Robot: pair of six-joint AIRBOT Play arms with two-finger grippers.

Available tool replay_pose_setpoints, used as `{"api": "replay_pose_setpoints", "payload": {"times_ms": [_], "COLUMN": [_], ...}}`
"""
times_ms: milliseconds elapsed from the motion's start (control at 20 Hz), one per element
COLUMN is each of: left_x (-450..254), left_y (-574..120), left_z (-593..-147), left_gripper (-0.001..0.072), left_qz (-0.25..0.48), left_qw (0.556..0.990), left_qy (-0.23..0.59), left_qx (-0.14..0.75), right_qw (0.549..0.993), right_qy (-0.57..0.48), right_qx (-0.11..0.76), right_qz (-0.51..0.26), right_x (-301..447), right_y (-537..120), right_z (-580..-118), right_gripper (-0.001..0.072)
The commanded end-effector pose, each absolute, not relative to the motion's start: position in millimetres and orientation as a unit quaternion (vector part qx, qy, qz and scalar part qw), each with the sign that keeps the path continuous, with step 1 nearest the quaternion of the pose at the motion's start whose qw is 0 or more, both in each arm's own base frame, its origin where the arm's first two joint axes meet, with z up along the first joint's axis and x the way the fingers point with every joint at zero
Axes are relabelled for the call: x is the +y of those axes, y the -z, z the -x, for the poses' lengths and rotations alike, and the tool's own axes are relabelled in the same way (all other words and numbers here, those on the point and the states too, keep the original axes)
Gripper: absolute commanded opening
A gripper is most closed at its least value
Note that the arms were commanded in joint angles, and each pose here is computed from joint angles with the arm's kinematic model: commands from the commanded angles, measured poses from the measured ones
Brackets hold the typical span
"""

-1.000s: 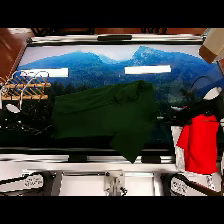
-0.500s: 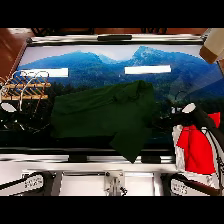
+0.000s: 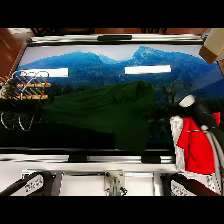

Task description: Fold the shirts.

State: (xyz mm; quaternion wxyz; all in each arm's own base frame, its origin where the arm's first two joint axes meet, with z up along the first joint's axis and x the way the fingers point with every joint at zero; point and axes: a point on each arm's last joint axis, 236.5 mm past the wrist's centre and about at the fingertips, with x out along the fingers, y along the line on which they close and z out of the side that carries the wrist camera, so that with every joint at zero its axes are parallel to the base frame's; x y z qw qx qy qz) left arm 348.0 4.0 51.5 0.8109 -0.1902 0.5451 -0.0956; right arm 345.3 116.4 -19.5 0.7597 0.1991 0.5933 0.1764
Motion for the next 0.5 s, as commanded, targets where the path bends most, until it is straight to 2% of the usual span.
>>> {"api": "replay_pose_setpoints", "payload": {"times_ms": [0,50,100,200,300,450], "left_x": [21.0,21.8,17.8,-3.5,-27.1,-47.1], "left_y": [-258.6,-339.4,-417.8,-543.2,-591.2,-592.3], "left_z": [-368.2,-353.1,-324.4,-234.6,-159.5,-99.8], "left_gripper": [0.003,0.003,0.0031,0.0031,0.0031,0.0031], "left_qz": [0.083,0.047,0.016,-0.026,0.001,0.017], "left_qw": [0.951,0.981,0.997,0.992,0.977,0.971], "left_qy": [0.064,0.046,0.029,0.008,0.017,0.023], "left_qx": [0.292,0.185,0.074,-0.122,-0.214,-0.238], "right_qw": [0.908,0.951,0.981,0.99,0.976,0.966], "right_qy": [-0.196,-0.166,-0.139,-0.119,-0.11,-0.115], "right_qx": [0.366,0.259,0.137,-0.07,-0.186,-0.231], "right_qz": [-0.051,-0.002,0.025,0.035,0.039,0.027], "right_x": [87.2,70.0,59.0,55.0,54.1,56.6], "right_y": [-165.3,-249.2,-344.3,-494.0,-568.4,-590.1], "right_z": [-395.4,-397.9,-381.4,-305.6,-224.3,-154.9], "right_gripper": [0.0074,0.0074,0.0074,0.0074,0.0074,0.0074]}}
